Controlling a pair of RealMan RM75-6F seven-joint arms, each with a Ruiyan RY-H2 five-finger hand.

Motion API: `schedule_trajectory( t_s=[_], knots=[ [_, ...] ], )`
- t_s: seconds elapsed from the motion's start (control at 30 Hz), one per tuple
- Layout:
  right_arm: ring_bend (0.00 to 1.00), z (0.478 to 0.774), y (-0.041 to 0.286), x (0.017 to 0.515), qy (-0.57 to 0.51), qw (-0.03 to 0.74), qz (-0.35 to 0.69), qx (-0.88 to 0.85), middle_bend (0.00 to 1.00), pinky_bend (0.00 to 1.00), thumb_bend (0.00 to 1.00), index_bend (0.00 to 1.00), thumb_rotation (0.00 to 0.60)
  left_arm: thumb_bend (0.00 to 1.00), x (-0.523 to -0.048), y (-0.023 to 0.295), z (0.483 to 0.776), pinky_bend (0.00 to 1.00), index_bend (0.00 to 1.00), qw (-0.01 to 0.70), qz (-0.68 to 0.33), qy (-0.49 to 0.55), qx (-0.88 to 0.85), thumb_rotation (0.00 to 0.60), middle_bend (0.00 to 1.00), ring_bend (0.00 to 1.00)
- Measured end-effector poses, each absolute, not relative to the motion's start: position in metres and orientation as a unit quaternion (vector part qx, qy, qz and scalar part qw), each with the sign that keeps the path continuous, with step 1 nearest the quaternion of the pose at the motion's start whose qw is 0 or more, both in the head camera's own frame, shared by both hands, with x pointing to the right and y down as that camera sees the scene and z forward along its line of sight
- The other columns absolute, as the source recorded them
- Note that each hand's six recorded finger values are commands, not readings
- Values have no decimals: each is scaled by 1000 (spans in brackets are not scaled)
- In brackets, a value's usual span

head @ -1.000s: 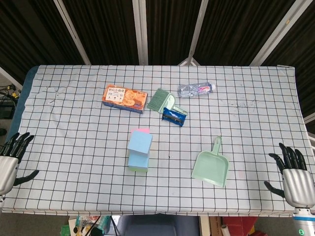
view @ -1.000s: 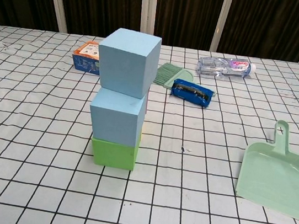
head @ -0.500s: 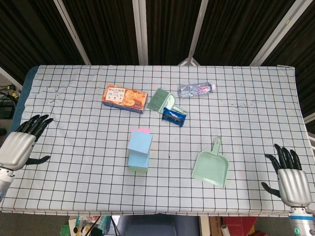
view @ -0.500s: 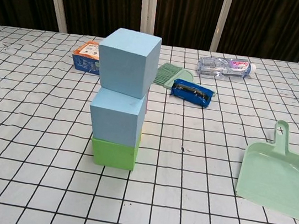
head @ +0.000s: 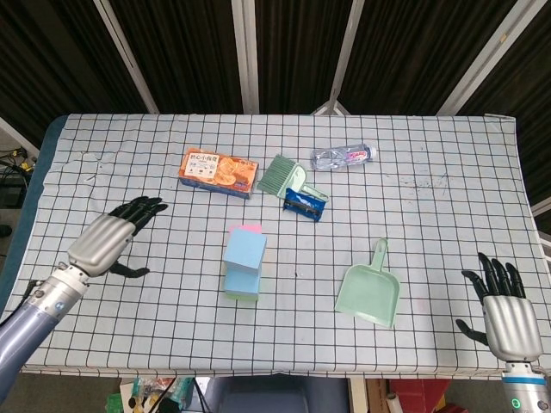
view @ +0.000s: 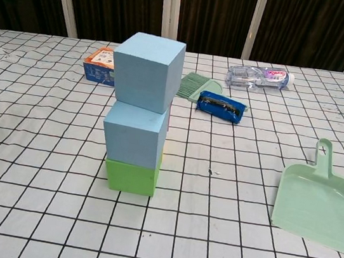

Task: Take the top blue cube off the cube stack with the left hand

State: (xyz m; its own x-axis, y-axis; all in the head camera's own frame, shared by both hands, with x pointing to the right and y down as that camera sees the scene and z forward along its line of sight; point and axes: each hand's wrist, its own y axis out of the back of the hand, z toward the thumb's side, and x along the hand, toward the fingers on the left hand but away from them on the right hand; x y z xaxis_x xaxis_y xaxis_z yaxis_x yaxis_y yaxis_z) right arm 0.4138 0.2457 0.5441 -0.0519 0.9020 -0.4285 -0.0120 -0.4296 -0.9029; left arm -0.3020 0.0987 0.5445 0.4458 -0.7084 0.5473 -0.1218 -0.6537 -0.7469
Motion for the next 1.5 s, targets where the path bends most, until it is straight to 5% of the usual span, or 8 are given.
schedule_trajectory(
  t_s=[0.5,1.07,1.23,1.5],
  knots=[
    [0,541,246,417,-389,370,617,-576,2,0,147,246,600,66,-224,94,571,141,101,309,-409,255,-819,600,45,0],
    [0,537,246,420,-394,366,619,-572,2,0,147,246,600,66,-187,102,559,217,125,300,-384,247,-838,600,125,64],
    [0,536,245,420,-395,366,618,-572,2,0,147,246,600,237,-176,100,563,286,131,305,-381,253,-835,600,187,130],
    [0,538,245,421,-394,363,621,-572,2,0,147,246,600,255,-161,92,572,291,156,313,-399,264,-820,600,215,159]
  ],
)
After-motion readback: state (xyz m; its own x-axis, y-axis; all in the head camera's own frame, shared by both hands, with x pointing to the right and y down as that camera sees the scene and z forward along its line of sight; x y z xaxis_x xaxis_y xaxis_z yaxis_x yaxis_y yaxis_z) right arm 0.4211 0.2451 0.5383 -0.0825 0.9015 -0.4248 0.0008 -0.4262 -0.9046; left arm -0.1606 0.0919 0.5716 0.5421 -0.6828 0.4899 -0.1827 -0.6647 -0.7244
